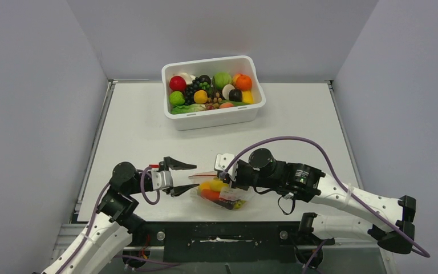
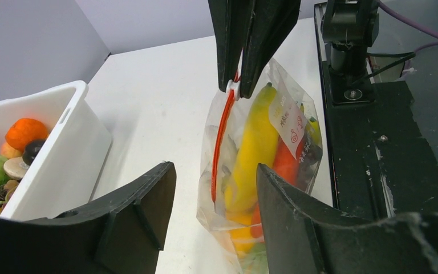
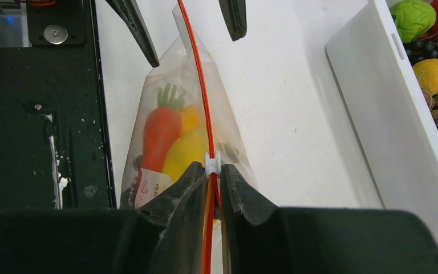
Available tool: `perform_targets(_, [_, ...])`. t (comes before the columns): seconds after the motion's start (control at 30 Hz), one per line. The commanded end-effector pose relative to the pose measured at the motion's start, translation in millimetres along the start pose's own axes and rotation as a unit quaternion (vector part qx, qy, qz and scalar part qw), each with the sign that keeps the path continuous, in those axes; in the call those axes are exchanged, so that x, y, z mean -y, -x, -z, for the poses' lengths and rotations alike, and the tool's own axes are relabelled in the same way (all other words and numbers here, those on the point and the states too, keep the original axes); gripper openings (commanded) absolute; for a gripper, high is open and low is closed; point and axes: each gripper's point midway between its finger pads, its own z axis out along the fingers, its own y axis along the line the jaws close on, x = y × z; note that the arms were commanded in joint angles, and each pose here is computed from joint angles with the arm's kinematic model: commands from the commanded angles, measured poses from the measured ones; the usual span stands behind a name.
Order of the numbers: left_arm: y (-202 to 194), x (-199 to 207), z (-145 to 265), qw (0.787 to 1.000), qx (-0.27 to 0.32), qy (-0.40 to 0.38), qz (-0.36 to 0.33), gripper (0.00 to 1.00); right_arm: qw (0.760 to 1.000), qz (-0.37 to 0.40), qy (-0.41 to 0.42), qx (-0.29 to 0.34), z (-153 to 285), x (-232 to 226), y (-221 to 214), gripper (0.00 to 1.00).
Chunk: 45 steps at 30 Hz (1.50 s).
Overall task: Place the food in the zip-top bag and seal the zipper
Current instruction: Zip the zipper food storage bag at the center of the board.
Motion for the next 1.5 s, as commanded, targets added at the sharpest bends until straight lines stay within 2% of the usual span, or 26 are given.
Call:
perform_targets(0.0, [25.4, -10.5, -3.9, 0.998, 0.026, 0.001, -0.048, 0.54, 0.998, 0.017, -0.002, 0.06, 5.7, 7.5, 39.5, 0.0])
perform_targets(0.1, [26.4, -11.4, -6.8, 0.998, 0.024, -0.009, -0.051, 0.53, 0.997, 0.024, 0.002, 0.067, 6.3, 6.2, 45.1, 0.0])
perform_targets(0.17, [27.7, -10.4, -9.0, 0.998, 0.024, -0.02, -0.051, 0.47, 0.997, 0.029, 0.003, 0.07, 6.2, 6.4, 47.1, 0.0])
perform_targets(0.37, [28.9, -4.2, -11.7, 0.998, 0.025, -0.047, -0.044, 0.0, 0.998, 0.02, 0.0, 0.056, 3.7, 6.8, 40.9, 0.0])
perform_targets(1.1, [46.3, -21.4, 8.4, 0.994, 0.042, 0.058, -0.086, 0.0, 0.997, -0.046, -0.061, -0.005, 38.3, 14.5, -3.8, 0.0])
perform_targets(1.27, [44.3, -27.8, 14.9, 0.991, 0.033, 0.088, -0.093, 0.0, 0.995, -0.057, -0.079, -0.034, 46.2, 17.5, -19.8, 0.0])
perform_targets(1.47, [44.2, -38.2, 25.3, 0.985, 0.016, 0.131, -0.11, 0.0, 0.992, -0.069, -0.101, -0.04, 59.1, 20.3, -29.4, 0.0])
